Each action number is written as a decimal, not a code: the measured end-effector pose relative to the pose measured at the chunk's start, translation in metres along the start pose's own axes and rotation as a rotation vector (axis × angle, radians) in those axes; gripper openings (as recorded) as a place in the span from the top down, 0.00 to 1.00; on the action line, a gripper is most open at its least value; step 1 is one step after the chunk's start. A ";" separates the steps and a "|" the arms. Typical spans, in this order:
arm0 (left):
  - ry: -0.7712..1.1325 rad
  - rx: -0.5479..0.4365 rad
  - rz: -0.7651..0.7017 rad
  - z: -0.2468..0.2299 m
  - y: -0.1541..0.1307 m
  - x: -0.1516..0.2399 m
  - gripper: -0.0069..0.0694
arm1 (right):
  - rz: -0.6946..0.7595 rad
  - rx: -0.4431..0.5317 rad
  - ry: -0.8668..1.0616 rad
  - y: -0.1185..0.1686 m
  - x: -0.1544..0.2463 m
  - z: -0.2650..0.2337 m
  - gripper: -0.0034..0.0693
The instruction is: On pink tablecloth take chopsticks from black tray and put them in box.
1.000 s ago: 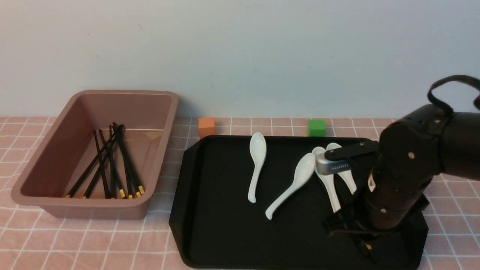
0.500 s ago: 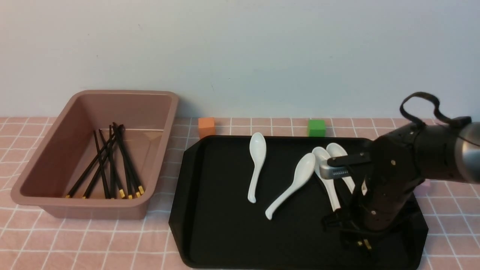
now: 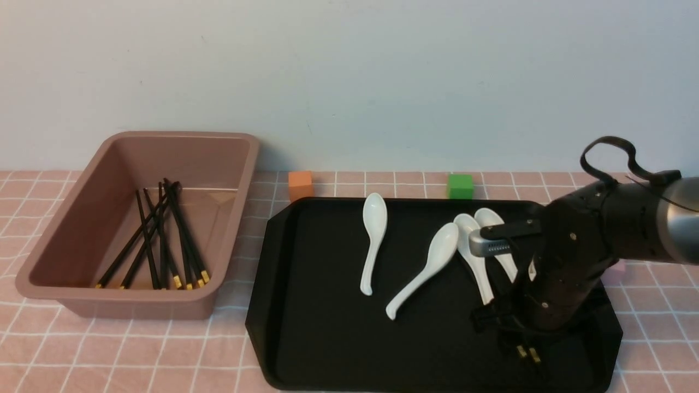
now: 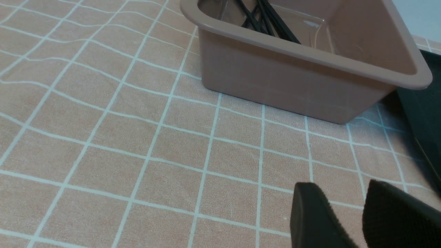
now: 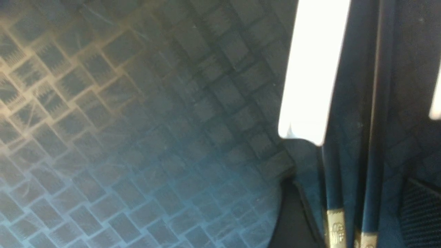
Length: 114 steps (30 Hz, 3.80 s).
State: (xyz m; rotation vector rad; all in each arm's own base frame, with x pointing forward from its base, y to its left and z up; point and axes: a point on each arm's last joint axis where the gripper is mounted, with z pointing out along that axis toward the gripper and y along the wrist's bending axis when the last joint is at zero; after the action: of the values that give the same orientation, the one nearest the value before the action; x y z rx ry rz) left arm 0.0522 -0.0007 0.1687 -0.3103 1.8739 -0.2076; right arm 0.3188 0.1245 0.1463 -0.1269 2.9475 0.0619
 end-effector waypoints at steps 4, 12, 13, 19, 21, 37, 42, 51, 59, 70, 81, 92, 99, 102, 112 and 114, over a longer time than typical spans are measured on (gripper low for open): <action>0.000 0.000 0.000 0.000 0.000 0.000 0.60 | 0.001 0.003 0.012 0.000 -0.001 0.004 0.39; 0.000 0.000 0.000 0.000 0.000 0.000 0.60 | 0.002 0.002 0.014 0.001 -0.003 0.005 0.54; 0.000 0.000 0.000 0.000 0.000 0.000 0.60 | 0.001 0.002 0.011 0.001 -0.003 0.005 0.58; 0.000 0.000 0.000 0.000 0.000 0.000 0.60 | 0.003 0.000 0.009 0.001 -0.004 0.005 0.76; 0.000 0.000 0.000 0.000 0.000 0.000 0.60 | 0.002 0.001 0.013 0.001 -0.003 0.005 0.76; 0.000 0.000 0.000 0.000 0.000 0.000 0.60 | -0.021 -0.005 0.027 -0.005 0.016 -0.062 0.76; 0.000 0.000 0.000 0.000 0.000 0.000 0.60 | -0.044 -0.017 0.025 -0.007 0.024 -0.083 0.76; 0.000 0.000 0.000 0.000 0.000 0.000 0.60 | -0.037 -0.127 -0.038 -0.002 0.032 -0.114 0.76; 0.000 0.000 0.000 0.000 0.000 0.000 0.60 | -0.105 -0.206 -0.128 0.025 0.032 -0.146 0.76; 0.000 0.000 0.000 0.000 0.000 0.000 0.60 | -0.374 -0.431 -0.363 0.186 -0.026 -0.182 0.76; 0.000 0.000 0.000 0.000 0.000 0.000 0.60 | -0.419 -0.549 -0.529 0.297 -0.092 -0.102 0.76; 0.000 0.000 0.000 0.000 0.000 0.000 0.60 | -0.440 -0.490 -0.550 0.306 -0.103 -0.053 0.55; 0.000 0.000 0.000 0.000 0.000 0.000 0.60 | -0.456 -0.460 -0.508 0.295 -0.097 -0.093 0.28; 0.000 0.000 0.000 0.000 0.000 0.000 0.60 | -0.483 -0.435 -0.479 0.280 -0.089 -0.140 0.28; 0.000 0.000 0.000 0.000 0.000 0.000 0.60 | -0.546 -0.477 -0.664 0.218 -0.049 -0.304 0.69; 0.000 0.000 0.000 0.000 0.000 0.000 0.60 | -0.556 -0.469 -0.672 0.205 -0.039 -0.322 0.80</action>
State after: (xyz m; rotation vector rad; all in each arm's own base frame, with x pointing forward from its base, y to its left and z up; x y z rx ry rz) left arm 0.0522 -0.0007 0.1687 -0.3103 1.8739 -0.2076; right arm 0.2779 0.3155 0.4765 -0.8029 2.0951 0.5828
